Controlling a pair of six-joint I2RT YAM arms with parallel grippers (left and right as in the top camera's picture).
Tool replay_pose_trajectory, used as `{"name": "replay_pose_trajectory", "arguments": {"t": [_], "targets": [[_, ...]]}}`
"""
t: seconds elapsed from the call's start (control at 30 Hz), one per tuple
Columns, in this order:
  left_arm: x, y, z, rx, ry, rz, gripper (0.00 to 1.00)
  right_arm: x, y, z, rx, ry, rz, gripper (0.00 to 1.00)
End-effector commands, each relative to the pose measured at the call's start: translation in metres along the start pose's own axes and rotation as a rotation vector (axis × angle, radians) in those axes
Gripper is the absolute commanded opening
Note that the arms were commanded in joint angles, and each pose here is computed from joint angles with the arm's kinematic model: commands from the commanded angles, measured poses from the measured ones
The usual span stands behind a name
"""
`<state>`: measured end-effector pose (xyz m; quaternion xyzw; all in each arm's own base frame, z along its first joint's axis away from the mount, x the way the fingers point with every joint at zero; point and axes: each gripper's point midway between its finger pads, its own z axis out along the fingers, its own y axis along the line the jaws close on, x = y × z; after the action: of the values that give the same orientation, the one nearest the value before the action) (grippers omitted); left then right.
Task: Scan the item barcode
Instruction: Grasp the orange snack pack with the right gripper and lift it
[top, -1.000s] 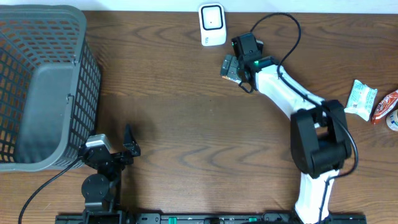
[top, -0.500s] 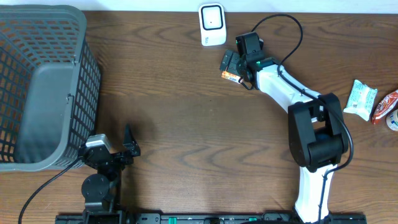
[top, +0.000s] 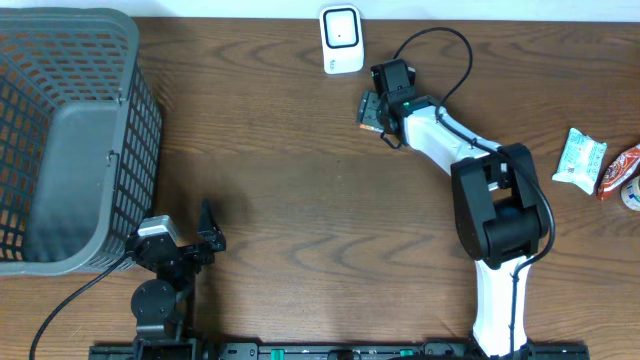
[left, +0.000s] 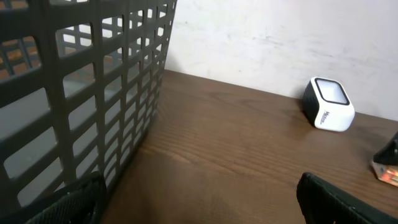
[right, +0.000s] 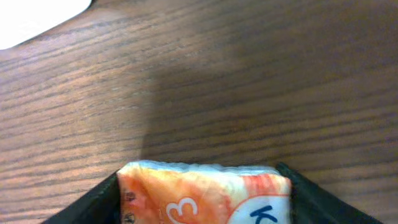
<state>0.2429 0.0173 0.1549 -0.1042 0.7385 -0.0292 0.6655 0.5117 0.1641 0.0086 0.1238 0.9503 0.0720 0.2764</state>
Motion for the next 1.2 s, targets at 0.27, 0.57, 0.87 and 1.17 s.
{"name": "replay_pose_trajectory", "arguments": {"t": [0.27,0.57,0.87,1.17], "targets": [[0.018,0.004,0.002,-0.011,0.040,0.017,0.98,0.015,0.001,-0.014,0.031,0.126,-0.122,0.56],[0.018,0.004,0.002,-0.011,0.040,0.017,0.98,0.053,0.011,-0.070,-0.037,0.411,-0.094,0.59],[0.018,0.004,0.002,-0.011,0.040,0.017,0.98,0.103,0.010,-0.101,-0.103,0.676,-0.105,0.50],[0.018,0.004,0.002,-0.011,0.040,0.017,0.98,0.121,-0.004,-0.116,-0.050,0.773,-0.107,0.49]]}}
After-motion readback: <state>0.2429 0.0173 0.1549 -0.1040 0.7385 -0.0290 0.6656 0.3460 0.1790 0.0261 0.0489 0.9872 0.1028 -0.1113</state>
